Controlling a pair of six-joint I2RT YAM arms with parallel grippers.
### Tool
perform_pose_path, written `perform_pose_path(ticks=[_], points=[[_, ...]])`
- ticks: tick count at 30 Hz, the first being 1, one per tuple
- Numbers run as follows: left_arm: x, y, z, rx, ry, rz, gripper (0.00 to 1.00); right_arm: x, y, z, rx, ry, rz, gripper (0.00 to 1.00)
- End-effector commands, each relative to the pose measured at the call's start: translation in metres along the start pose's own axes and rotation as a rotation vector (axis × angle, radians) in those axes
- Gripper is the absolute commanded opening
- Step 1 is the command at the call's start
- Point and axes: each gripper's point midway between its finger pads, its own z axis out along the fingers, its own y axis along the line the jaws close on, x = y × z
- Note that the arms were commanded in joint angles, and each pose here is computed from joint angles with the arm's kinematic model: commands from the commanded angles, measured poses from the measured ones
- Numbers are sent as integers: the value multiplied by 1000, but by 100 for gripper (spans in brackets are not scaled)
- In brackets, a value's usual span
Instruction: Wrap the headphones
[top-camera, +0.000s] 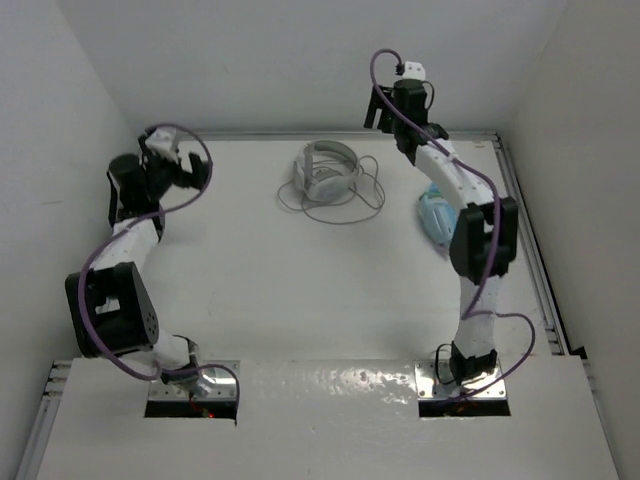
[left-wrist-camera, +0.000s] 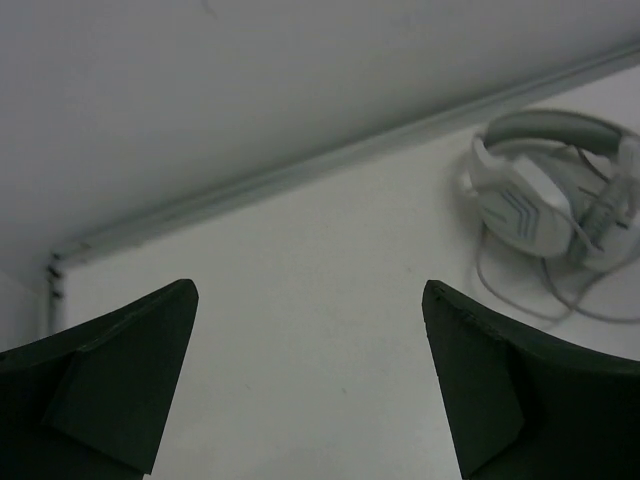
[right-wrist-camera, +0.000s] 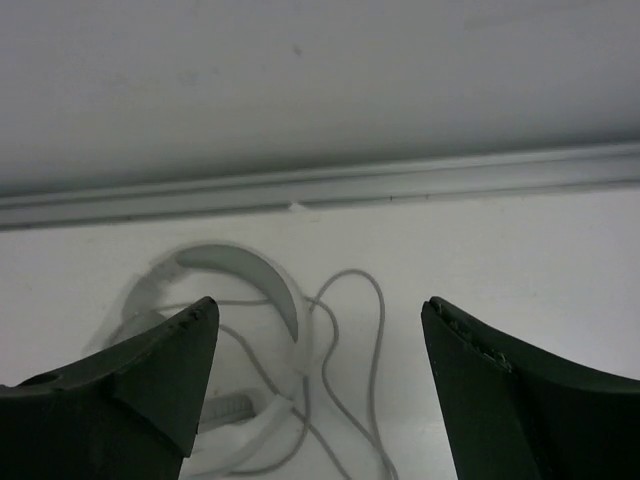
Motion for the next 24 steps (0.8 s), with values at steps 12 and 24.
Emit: perform_pose_path(ticks=[12,24], points=[[-35,-7,40,-86,352,117,68,193,42,98,55,336,97,78],[-39,-41,29,62,365,242,69,177,63,50,-121,264,-142,0]])
